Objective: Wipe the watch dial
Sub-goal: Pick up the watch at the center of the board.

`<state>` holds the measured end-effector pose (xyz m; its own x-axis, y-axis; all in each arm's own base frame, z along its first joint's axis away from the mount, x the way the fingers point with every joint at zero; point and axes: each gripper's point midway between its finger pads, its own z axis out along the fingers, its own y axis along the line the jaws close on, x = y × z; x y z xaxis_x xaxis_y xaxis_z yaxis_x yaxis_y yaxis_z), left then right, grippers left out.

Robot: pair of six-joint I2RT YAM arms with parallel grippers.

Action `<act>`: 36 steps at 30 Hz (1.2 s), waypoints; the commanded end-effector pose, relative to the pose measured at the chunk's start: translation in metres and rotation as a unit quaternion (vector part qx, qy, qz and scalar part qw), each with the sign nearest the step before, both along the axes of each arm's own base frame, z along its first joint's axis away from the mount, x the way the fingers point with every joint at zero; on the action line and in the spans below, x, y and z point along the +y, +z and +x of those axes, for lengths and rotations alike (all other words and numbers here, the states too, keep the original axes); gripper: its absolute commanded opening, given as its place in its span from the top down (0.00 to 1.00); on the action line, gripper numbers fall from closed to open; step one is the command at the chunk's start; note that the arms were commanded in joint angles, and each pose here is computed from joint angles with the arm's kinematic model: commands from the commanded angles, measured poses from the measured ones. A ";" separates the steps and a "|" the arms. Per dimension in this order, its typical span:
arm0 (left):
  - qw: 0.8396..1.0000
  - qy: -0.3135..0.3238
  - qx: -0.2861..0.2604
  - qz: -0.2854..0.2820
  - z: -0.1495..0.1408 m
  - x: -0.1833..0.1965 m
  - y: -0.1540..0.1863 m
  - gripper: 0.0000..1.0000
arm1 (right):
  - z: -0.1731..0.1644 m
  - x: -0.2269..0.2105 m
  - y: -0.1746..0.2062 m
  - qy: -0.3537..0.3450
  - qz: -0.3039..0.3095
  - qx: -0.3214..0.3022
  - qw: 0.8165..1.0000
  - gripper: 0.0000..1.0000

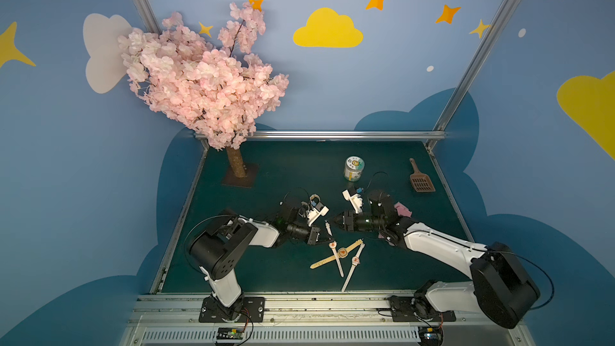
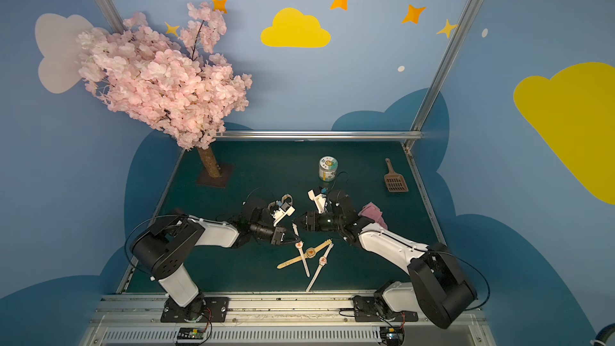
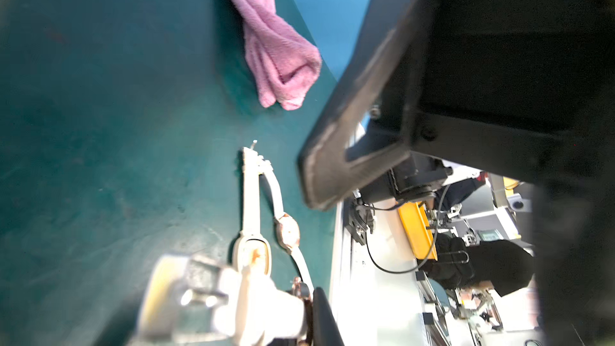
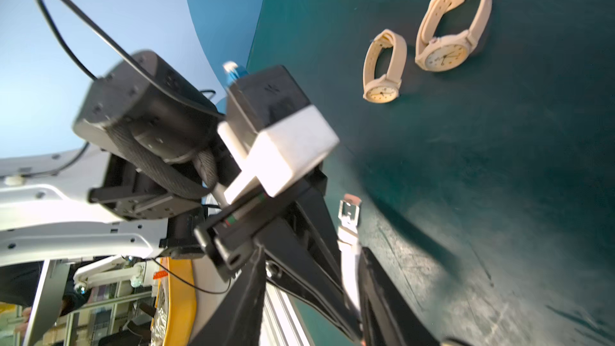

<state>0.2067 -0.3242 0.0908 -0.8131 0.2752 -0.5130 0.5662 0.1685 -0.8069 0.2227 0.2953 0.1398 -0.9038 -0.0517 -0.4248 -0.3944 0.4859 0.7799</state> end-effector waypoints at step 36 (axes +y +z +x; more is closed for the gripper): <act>0.997 -0.067 -0.045 -0.020 -0.024 -0.011 0.049 0.85 | -0.013 0.012 0.021 0.004 0.034 0.001 0.999 0.92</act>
<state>0.1898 -0.3329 0.1256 -0.7557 0.3463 -0.5559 0.6214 0.1107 -0.7757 0.2023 0.3027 0.1450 -0.9247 -0.0544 -0.3768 -0.3600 0.4474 0.8187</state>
